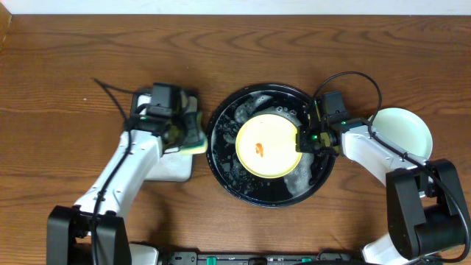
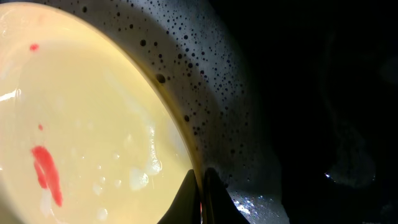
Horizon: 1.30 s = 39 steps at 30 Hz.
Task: Clean dirty plates on tray and stack at the side
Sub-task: 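Grasp the green sponge with the left gripper and bring it over, then scrub the yellow plate with the sponge while right gripper holds rim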
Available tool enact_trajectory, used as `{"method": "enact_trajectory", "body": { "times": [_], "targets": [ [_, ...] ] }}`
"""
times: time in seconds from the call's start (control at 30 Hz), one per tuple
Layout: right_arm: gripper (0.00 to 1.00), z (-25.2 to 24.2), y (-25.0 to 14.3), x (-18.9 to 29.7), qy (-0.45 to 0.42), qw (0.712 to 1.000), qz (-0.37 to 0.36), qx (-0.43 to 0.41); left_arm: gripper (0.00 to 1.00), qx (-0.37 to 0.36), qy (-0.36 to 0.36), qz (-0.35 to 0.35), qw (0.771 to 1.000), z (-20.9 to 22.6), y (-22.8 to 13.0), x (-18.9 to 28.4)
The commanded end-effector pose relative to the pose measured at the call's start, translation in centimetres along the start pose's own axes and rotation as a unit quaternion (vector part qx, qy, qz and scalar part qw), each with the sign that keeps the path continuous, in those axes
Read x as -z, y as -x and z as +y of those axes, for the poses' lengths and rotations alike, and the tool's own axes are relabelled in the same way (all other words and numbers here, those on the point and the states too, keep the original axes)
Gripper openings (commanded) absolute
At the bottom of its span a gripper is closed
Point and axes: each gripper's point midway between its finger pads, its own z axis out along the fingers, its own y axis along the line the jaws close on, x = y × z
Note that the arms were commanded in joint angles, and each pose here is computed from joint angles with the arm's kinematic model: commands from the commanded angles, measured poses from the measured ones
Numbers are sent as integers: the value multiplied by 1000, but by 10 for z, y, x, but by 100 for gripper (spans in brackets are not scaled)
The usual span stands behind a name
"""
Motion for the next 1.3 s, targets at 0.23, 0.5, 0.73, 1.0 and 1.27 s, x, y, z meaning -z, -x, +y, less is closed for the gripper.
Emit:
{"method": "enact_trajectory", "body": {
  "times": [0.23, 0.5, 0.73, 1.0, 1.27],
  "targets": [
    [1, -21, -7, -4, -53, 999, 3, -10, 7, -19, -111, -17, 993, -130, -21, 2],
    [1, -21, -6, -4, -53, 999, 2, -10, 7, -22, -124, 19, 992, -171, -55, -58],
    [1, -21, -6, -4, -53, 999, 2, -10, 7, -31, -102, 49, 993, -166, -77, -106],
    [1, -21, -6, -4, -53, 999, 2, -10, 7, -28, 73, 43, 996, -91, -78, -108],
    [1, -21, -6, -4, -53, 999, 3, -10, 7, -63, 129, 12, 990, -84, -52, -90]
  ]
}}
